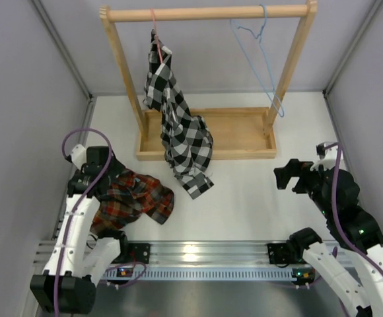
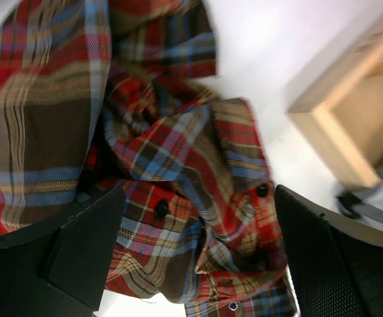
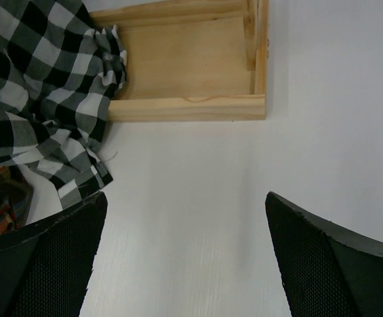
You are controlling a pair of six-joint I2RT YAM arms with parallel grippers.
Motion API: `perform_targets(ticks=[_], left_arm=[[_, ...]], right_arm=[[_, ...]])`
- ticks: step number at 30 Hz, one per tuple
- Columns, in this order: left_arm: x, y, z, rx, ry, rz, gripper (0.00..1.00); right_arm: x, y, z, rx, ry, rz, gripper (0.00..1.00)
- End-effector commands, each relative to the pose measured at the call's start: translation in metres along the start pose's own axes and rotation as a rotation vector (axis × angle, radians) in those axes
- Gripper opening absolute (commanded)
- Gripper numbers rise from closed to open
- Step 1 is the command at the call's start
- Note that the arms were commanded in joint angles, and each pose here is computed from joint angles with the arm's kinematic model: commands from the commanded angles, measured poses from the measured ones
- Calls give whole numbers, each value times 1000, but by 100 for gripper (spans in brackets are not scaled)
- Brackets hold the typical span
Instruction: Place the shirt on the hanger
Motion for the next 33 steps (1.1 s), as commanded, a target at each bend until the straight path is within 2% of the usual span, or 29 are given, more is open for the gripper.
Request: perform_targets(ticks=[1, 5, 6, 7, 8, 9, 11, 12, 14, 15, 16, 18, 19, 22, 23, 25, 26, 29, 32, 33], left_arm=[[14, -15, 18, 1, 157, -98, 98], [29, -43, 40, 79, 228, -119, 97], [35, -57, 48, 144, 242, -95, 94], [35, -63, 52, 180, 226, -82, 85], [34, -68, 55, 220, 200, -68, 64], [27, -75, 57, 302, 138, -44, 1], [17, -76, 51, 377, 60, -34, 0], [10, -78, 43, 454, -8, -20, 0], [-8, -71, 18, 488, -176, -15, 0], [-14, -68, 4, 497, -256, -13, 0], [-23, -62, -27, 500, -427, -9, 0], [-26, -56, -60, 491, -574, -43, 0], [-21, -51, -88, 485, -705, -46, 0], [-13, -40, -126, 511, -906, -78, 0], [-13, -36, -146, 563, -1038, -54, 0], [-15, -34, -164, 641, -1152, 17, 0], [-18, -29, -180, 706, -1236, 105, 0], [-26, -22, -198, 820, -1351, 254, 0], [-31, -5, -222, 795, -1452, 309, 0], [-33, 0, -229, 778, -1478, 319, 0]], right_arm=[[7, 3, 1, -25, 58, 19, 99], [9, -1, 3, -16, 85, 19, 99], [10, -1, 3, -18, 94, 19, 100], [11, -2, 5, -17, 99, 19, 99], [11, -3, 6, -11, 98, 17, 99], [12, -3, 7, -9, 106, 16, 99], [12, -3, 8, -2, 108, 14, 100], [13, -2, 8, -3, 117, 12, 100], [13, -1, 7, -4, 122, 13, 99], [13, -1, 7, -8, 124, 13, 100], [14, -2, 7, -5, 125, 13, 99], [13, -2, 7, -8, 118, 12, 100], [13, 0, 7, -16, 115, 11, 100], [10, 8, 6, -28, 84, 6, 99], [10, 10, 8, -21, 74, 4, 99], [9, 20, 7, -34, 61, 5, 99], [11, 23, 12, -17, 66, 1, 100], [21, 38, 12, -34, 169, -2, 99], [42, 44, 8, -73, 433, -25, 99], [55, 48, 1, -105, 612, -35, 99]])
Point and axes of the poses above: each gripper's point midway between its finger pads, its own z axis out along the fingers, its own x axis along the line the jaws close on, y = z × x, the point moved 9 cm from there along -z, back along the fingers, and after that the axes turned 14 degrees about -z, right-handed, at the moved point
